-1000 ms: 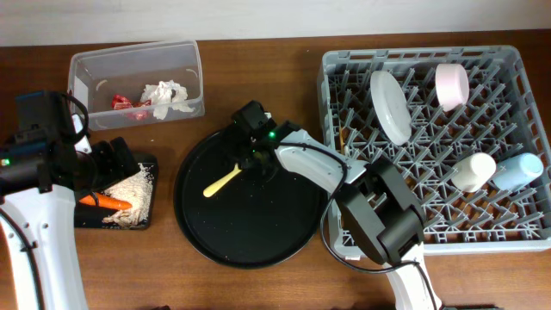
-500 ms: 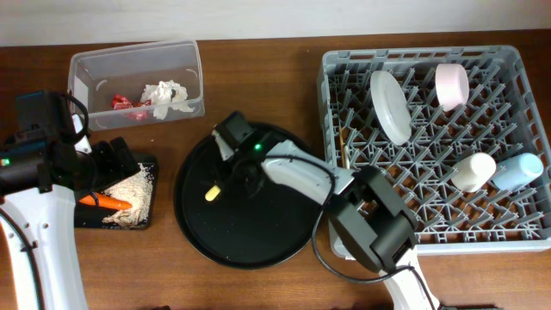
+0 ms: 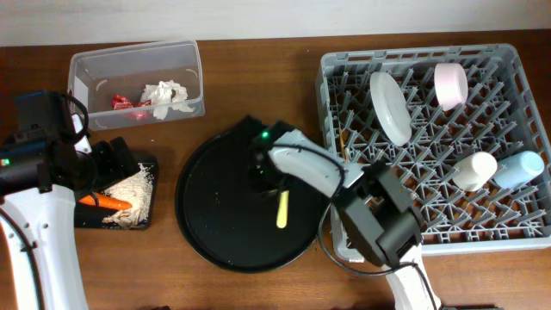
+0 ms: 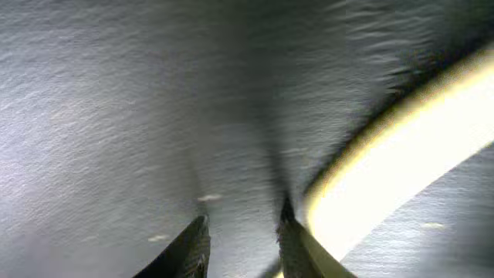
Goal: Sort waste into correct bins and load items into the dishwasher rack
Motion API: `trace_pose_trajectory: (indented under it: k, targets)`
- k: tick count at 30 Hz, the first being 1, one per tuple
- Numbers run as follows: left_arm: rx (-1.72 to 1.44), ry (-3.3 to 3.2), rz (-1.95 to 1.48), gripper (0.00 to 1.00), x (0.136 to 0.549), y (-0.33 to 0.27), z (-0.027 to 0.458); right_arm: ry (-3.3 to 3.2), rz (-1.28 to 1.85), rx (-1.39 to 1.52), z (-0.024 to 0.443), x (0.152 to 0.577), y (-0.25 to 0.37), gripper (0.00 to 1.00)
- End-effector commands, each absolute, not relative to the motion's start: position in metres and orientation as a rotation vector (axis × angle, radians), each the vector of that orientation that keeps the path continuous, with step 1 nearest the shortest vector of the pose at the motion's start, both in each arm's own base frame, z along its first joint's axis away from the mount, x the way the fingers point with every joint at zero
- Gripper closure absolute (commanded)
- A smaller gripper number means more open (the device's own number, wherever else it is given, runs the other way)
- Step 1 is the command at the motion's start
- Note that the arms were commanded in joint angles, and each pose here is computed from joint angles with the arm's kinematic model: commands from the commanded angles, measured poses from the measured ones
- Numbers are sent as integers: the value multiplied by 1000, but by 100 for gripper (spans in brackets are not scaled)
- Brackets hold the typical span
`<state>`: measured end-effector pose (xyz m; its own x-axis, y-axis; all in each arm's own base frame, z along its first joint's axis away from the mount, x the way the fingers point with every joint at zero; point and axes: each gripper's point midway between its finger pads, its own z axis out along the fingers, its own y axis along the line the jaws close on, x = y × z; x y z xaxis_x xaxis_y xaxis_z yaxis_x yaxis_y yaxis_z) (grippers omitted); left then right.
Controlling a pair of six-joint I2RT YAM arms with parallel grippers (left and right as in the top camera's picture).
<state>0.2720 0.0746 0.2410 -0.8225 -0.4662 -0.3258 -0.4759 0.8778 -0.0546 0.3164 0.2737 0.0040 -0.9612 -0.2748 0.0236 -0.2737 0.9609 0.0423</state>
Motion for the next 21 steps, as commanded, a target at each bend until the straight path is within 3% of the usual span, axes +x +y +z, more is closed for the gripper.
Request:
trace_pose_trajectory:
  k: [1,3,6,8,9,13,14,17,21]
  targets:
    - [-708,2712,32,1,271,74,242,-3155,137,314,36,337,224,64]
    - [-708,2712,32,1,271,74,242,-3118,161,292,45,327,213,63]
    - [-707,2711,32,1,272,74,242,-3094,81,-22,68,308,215,59]
    - [-707,2709,31,1,272,75,242,-3056,2,-117,57,300,224,38]
    - [-708,2715,31,1,271,74,241,-3028,-68,-132,44,295,231,33]
    - [-708,2716,31,1,271,74,241,-3051,-161,-229,-2,290,238,34]
    - [-708,2716,31,1,271,74,241,-3053,-148,-271,-15,286,233,39]
    - [-708,2716,31,1,271,74,241,-3085,-116,-268,-28,286,225,83]
    - [-710,2723,31,1,269,74,241,-3155,-1,-279,-29,297,211,96]
